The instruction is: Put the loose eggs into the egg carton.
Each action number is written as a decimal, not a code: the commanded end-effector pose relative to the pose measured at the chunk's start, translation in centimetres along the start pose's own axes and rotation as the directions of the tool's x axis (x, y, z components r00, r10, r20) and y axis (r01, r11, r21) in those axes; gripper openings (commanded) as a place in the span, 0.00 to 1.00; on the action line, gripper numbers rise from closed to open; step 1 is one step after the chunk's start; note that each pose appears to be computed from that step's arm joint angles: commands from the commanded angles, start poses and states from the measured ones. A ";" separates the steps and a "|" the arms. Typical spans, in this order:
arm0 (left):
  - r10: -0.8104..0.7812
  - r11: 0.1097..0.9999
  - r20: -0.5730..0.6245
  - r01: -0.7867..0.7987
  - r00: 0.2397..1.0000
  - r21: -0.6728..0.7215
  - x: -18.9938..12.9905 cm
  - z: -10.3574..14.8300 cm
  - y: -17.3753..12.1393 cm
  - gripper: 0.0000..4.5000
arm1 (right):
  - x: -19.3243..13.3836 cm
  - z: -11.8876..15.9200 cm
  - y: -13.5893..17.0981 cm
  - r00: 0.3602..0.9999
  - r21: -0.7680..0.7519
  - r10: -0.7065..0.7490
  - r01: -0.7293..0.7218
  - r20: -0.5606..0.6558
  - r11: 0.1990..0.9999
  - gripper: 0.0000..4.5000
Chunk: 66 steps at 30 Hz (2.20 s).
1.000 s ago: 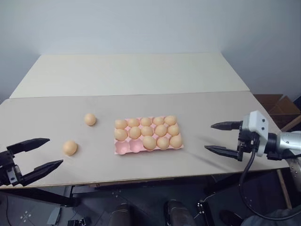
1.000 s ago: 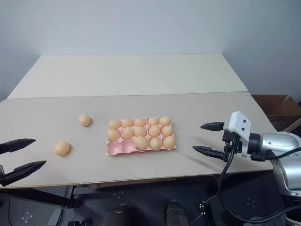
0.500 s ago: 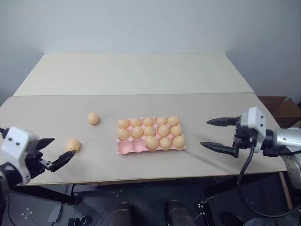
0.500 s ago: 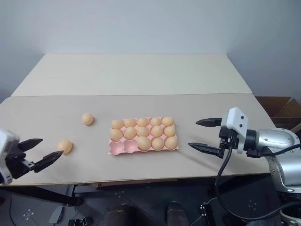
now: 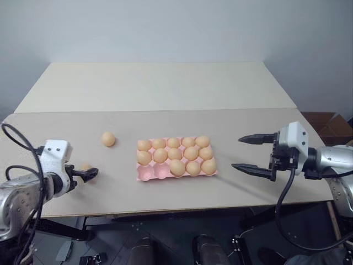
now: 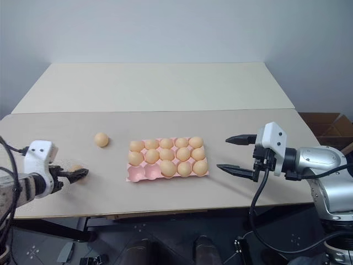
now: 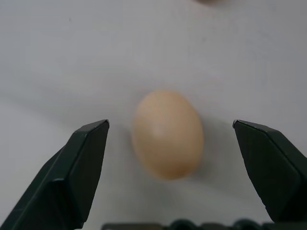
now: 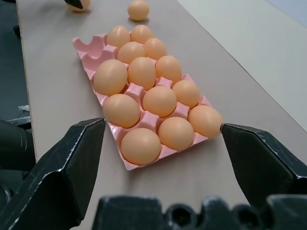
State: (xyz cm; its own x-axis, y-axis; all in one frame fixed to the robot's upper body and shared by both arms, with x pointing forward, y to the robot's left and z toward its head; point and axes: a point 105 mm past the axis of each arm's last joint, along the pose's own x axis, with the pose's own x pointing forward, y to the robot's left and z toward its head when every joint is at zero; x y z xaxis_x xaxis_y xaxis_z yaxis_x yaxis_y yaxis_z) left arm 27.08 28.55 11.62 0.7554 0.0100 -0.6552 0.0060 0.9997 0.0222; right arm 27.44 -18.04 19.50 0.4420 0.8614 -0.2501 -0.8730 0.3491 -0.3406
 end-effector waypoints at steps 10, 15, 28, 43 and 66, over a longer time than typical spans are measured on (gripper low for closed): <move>-0.067 0.987 0.136 0.045 0.988 0.155 -1.1 3.4 -1.7 0.44 | -0.6 1.2 0.0 0.998 -0.044 -0.050 0.051 0.032 0.998 1.00; -0.342 0.910 0.226 0.261 0.912 0.323 -2.7 6.1 -6.4 0.44 | -0.2 1.2 0.4 0.998 -0.036 -0.055 0.056 0.042 0.998 1.00; -0.728 0.561 0.005 0.591 0.686 0.579 -1.3 4.4 -16.8 0.44 | 0.3 1.0 1.2 0.994 -0.020 -0.094 0.095 0.060 0.995 1.00; -0.786 0.476 0.020 0.583 0.618 0.659 -2.6 5.9 -16.7 1.00 | -0.2 1.0 1.6 0.992 -0.003 -0.122 0.122 0.042 0.992 1.00; -0.554 0.767 0.373 0.283 0.745 0.575 -10.4 0.7 1.3 1.00 | 0.7 0.8 0.6 0.998 -0.001 -0.009 0.009 0.059 1.000 1.00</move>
State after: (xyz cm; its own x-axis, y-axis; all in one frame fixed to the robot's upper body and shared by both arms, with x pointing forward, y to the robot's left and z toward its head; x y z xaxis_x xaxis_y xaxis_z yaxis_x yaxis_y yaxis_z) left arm 19.87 30.16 17.65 0.7937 -0.5509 -0.2579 0.6027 0.7694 0.2116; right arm 27.19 -16.92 18.95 0.4464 0.8713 -0.2037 -0.8739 0.3755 -0.3088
